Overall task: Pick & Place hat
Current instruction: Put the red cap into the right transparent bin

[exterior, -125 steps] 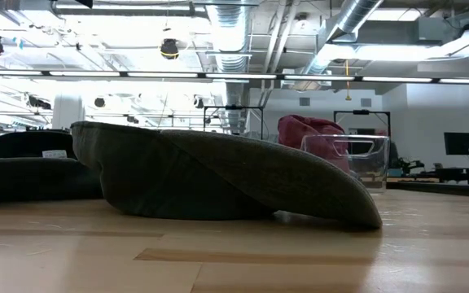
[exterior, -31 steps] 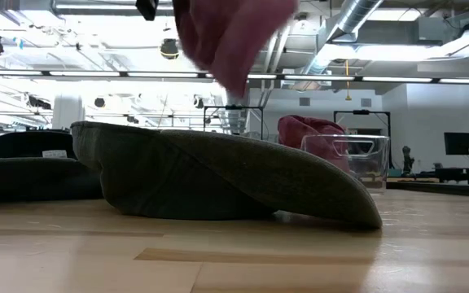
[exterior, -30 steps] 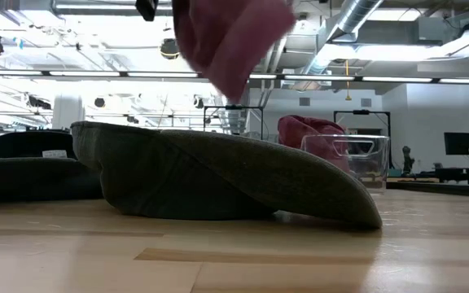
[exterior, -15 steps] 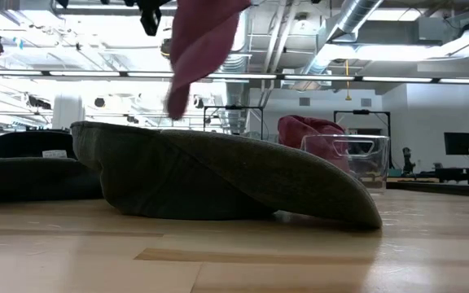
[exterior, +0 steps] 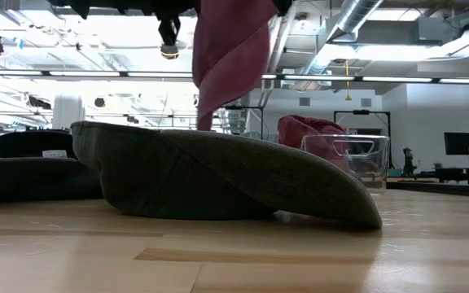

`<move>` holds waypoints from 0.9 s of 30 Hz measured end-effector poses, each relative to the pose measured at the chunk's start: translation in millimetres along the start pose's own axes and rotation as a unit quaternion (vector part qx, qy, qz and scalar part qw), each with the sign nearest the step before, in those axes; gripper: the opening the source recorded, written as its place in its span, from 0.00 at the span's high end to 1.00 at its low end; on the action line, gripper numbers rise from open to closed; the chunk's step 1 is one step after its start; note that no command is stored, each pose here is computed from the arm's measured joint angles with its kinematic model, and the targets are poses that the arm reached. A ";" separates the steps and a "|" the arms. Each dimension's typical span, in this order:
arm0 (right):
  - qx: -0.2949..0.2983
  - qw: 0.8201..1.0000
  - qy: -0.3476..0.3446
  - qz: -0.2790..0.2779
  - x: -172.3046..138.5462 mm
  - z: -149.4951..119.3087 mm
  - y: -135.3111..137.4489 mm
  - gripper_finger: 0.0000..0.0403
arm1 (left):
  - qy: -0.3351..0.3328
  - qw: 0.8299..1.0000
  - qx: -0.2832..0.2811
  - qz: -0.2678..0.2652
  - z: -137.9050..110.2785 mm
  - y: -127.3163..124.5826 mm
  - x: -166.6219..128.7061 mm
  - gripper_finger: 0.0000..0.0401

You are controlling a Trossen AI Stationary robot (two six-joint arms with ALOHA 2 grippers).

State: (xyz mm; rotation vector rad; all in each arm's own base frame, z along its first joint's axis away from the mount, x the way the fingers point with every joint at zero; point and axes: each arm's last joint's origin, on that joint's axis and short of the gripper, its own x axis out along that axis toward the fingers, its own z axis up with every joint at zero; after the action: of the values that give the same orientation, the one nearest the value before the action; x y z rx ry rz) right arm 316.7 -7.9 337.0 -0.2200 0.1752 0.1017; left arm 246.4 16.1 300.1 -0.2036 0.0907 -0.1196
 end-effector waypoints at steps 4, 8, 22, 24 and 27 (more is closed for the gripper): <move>0.008 1.000 0.022 0.014 12.4 -1.0 -0.6 0.64 | 0.004 1.000 0.000 -0.004 -1.5 -0.7 1.8 0.95; 0.025 0.999 0.035 0.018 22.8 -2.7 -1.4 0.63 | 0.004 1.000 0.002 -0.008 -1.6 -2.6 2.4 0.95; 0.103 0.986 0.013 0.131 20.3 6.5 3.6 0.64 | 0.007 1.000 0.005 -0.007 -1.6 -2.9 1.5 0.95; 0.114 0.984 0.015 0.134 20.3 6.4 3.8 0.65 | 0.007 1.000 0.005 -0.007 -1.7 -2.8 1.5 0.95; 0.111 0.986 0.019 0.120 21.2 5.2 2.8 0.66 | 0.007 1.000 0.005 -0.007 -1.6 -2.8 1.5 0.95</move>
State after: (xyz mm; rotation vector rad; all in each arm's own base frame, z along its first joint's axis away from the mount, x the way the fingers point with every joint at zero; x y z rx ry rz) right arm 338.0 -2.3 337.6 0.0233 0.2493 0.3166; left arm 247.3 12.8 299.0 -0.1936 0.1017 -0.1359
